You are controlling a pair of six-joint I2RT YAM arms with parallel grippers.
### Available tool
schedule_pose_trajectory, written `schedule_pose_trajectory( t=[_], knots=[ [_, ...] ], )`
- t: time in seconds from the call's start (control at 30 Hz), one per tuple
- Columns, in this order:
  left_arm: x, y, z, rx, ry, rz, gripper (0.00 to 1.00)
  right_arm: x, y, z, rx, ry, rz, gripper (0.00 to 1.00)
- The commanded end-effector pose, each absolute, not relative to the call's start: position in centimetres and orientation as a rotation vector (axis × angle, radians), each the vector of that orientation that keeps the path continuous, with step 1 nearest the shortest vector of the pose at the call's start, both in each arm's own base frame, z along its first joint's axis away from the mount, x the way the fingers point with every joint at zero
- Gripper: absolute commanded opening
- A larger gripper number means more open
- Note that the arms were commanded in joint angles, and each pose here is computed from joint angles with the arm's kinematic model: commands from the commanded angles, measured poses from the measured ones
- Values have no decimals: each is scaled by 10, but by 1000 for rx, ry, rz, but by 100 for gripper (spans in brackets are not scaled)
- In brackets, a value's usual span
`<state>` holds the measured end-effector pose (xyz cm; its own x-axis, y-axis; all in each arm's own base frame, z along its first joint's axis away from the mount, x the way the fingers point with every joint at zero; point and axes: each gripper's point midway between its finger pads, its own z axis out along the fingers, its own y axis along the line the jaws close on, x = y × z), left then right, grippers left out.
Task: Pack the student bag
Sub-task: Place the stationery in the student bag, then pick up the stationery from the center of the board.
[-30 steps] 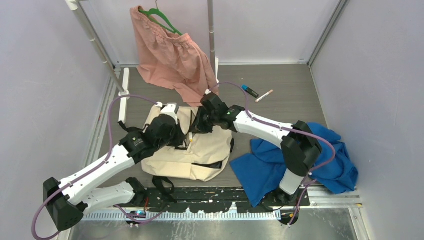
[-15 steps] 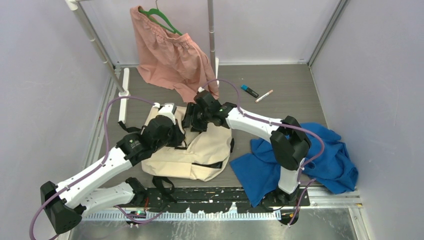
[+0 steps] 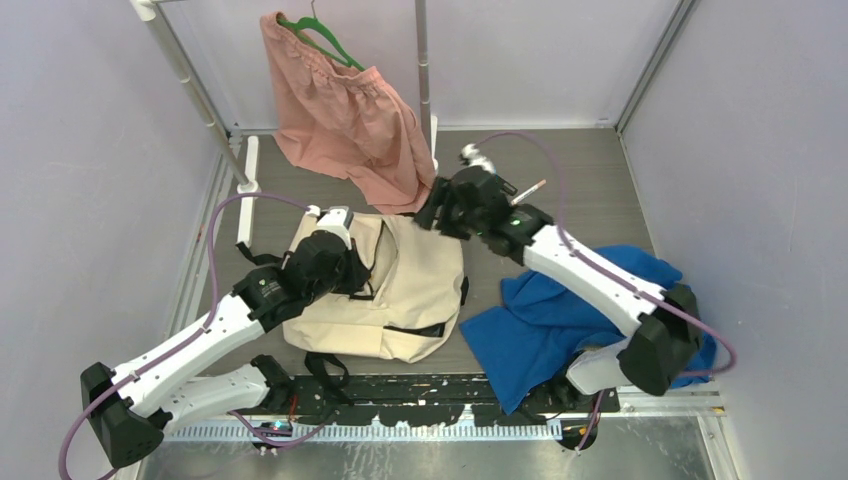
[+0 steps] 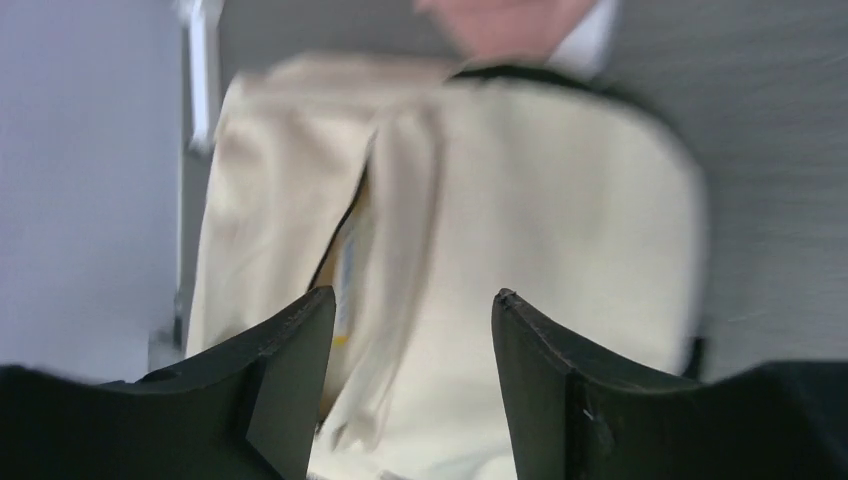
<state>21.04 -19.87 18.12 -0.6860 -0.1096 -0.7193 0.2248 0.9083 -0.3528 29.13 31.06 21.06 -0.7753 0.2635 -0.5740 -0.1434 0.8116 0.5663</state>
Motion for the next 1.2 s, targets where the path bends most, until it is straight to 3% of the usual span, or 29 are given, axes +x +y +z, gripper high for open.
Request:
schedule_pose_trajectory(
  t=[0.0, 0.27, 0.43, 0.77, 1.17],
  knots=[
    [222, -208, 211, 59, 2160, -607, 0, 345, 202, 213, 333, 2188, 458, 66],
    [221, -203, 212, 62, 2158, -581, 0, 396, 51, 162, 707, 2241, -125, 67],
    [218, -200, 212, 49, 2157, -587, 0, 441, 14, 134, 892, 2231, -172, 67],
    [210, -181, 221, 30, 2134, -554, 0, 516, 9, 91, 1022, 2271, -126, 66],
    [207, -178, 216, 17, 2143, -557, 0, 521, 5, 32, 1070, 2363, -246, 61]
  ],
)
